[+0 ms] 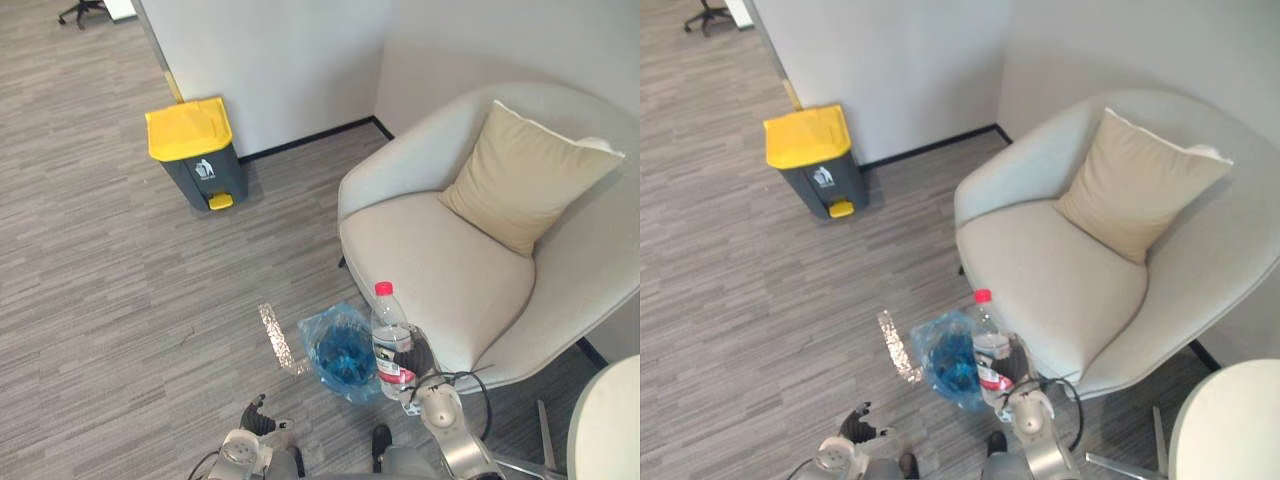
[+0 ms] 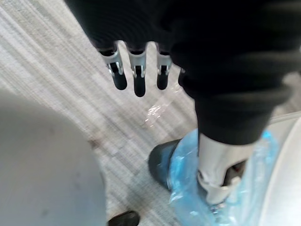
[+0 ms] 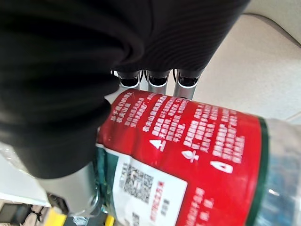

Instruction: Gather rubbish on tea table into small bin, then transfer packed bag to large trash can.

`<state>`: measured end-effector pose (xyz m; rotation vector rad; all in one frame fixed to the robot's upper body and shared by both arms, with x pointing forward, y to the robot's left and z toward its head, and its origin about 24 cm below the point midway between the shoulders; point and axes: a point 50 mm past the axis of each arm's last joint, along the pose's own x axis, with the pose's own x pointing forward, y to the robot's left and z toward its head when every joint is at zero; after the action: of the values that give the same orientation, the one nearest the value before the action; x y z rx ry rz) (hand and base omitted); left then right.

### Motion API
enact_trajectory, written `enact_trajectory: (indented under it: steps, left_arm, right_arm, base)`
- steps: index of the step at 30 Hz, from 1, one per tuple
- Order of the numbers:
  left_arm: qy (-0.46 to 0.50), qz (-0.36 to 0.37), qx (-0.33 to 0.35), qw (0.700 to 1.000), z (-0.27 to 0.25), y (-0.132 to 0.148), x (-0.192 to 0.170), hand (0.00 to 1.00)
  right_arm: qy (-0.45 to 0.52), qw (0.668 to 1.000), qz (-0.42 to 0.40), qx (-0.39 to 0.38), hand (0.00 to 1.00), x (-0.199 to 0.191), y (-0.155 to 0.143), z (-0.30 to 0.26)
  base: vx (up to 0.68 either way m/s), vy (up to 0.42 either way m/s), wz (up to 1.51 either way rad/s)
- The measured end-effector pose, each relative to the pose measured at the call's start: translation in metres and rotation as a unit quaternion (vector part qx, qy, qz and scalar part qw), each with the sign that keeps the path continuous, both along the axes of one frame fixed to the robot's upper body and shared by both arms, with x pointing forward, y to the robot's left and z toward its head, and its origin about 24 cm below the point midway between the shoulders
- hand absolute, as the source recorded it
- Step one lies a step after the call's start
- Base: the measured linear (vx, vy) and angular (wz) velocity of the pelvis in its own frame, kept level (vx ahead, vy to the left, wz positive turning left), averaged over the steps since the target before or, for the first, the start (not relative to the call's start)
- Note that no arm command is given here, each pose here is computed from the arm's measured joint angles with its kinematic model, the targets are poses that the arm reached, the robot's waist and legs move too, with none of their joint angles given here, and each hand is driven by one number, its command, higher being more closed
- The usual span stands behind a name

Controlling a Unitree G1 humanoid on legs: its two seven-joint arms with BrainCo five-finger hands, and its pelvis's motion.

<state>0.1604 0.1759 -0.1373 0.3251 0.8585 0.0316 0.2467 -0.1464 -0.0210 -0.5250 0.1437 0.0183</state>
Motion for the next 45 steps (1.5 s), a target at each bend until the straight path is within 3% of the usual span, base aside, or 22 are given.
enact_trajectory:
  steps: [5, 11, 19, 24, 34, 35, 45]
  left_arm:
    - [-0.077, 0.058, -0.027, 0.995, 0.022, 0.005, 0.038, 0.0]
    - [-0.149, 0.101, -0.043, 0.983, 0.048, 0.011, 0.069, 0.0]
    - [-0.311, 0.094, -0.082, 0.942, 0.112, -0.002, 0.108, 0.0]
    - [-0.397, 0.085, -0.097, 0.908, 0.15, -0.005, 0.115, 0.0]
    - [-0.445, 0.073, -0.11, 0.886, 0.168, -0.005, 0.102, 0.0]
    - [-0.446, 0.071, -0.112, 0.885, 0.168, -0.005, 0.102, 0.0]
    - [-0.437, 0.073, -0.108, 0.89, 0.161, -0.003, 0.097, 0.0]
  right_arm:
    - [-0.074, 0.996, 0.018, -0.04, 1.0, 0.038, -0.003, 0.037]
    - [-0.144, 0.988, 0.016, -0.054, 1.0, 0.054, -0.005, 0.074]
    - [-0.291, 0.953, 0.026, -0.085, 1.0, 0.082, -0.008, 0.16]
    - [-0.368, 0.923, 0.017, -0.109, 1.0, 0.09, -0.017, 0.21]
    - [-0.406, 0.908, -0.01, -0.101, 1.0, 0.092, -0.024, 0.233]
    - [-0.407, 0.908, -0.019, -0.099, 0.0, 0.093, -0.028, 0.234]
    - [-0.406, 0.909, -0.059, -0.074, 0.0, 0.1, -0.036, 0.234]
  base:
    - [-0.24, -0.048, 0.14]
    - [-0.18, -0.025, 0.06]
    - [-0.04, -0.03, 0.22]
    - [0.01, -0.028, 0.24]
    - [0.01, -0.018, 0.2]
    - [-0.01, -0.014, 0.28]
    - [0.0, -0.005, 0.04]
